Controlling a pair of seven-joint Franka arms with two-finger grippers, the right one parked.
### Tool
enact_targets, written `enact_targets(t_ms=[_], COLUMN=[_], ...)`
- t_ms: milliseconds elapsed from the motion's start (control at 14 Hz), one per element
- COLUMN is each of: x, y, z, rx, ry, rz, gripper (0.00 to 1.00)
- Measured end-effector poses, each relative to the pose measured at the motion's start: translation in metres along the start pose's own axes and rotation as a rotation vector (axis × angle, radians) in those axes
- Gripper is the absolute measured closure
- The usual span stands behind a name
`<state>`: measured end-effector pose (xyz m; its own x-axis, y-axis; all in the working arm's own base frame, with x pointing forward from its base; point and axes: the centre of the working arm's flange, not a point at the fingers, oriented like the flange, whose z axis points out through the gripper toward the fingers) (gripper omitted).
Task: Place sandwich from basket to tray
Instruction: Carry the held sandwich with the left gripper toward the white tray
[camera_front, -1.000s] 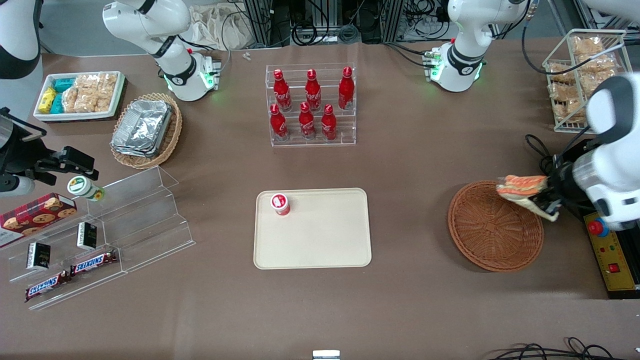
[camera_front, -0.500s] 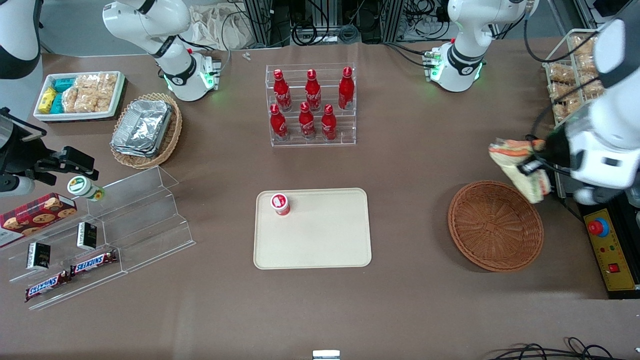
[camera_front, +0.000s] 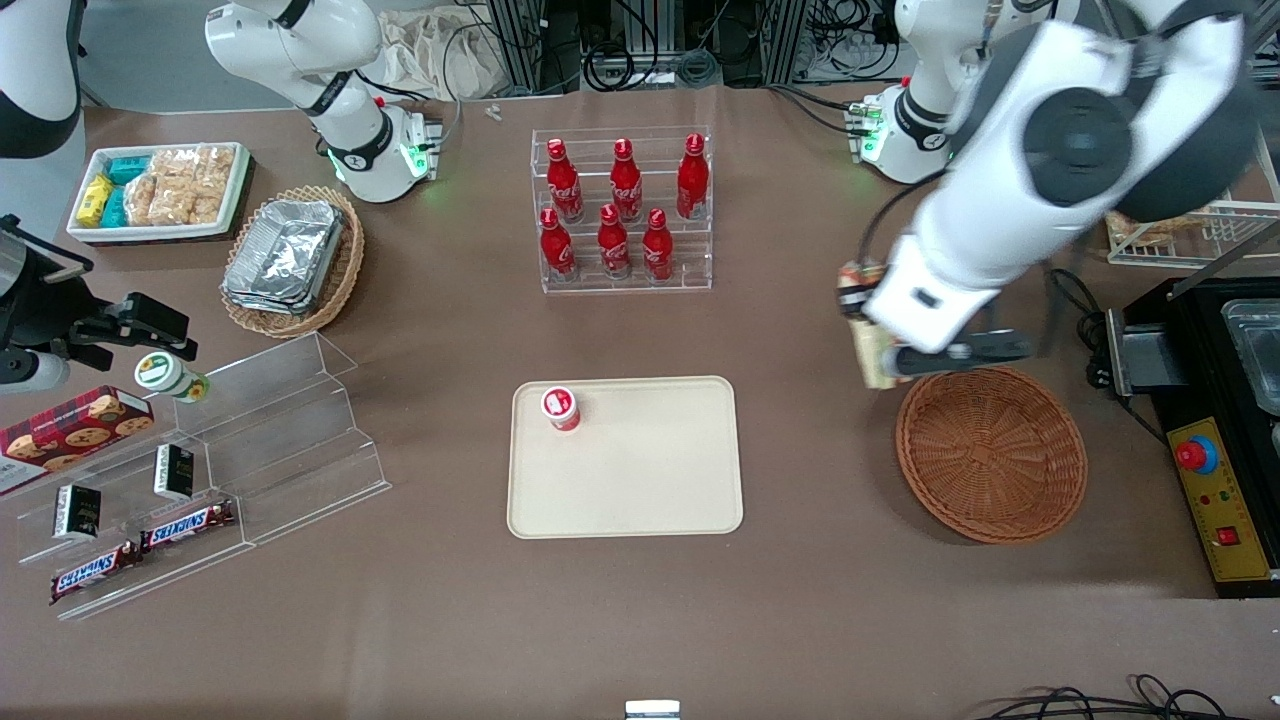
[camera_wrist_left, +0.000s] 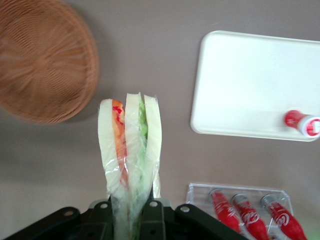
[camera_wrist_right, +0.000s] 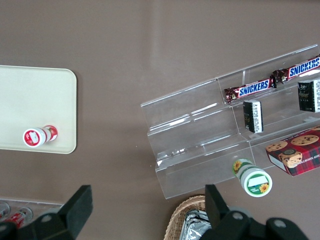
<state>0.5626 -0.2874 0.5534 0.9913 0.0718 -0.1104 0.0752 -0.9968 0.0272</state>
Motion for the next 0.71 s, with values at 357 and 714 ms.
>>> enact_targets(t_ms=[357, 714], x=[0.025, 0.056], y=[0.08, 0.115], z=[0.1, 0.231], rx=[-0.079, -0.143], ry=[0.031, 0.012], rz=[0.093, 0.117], gripper=[0.84, 0.84])
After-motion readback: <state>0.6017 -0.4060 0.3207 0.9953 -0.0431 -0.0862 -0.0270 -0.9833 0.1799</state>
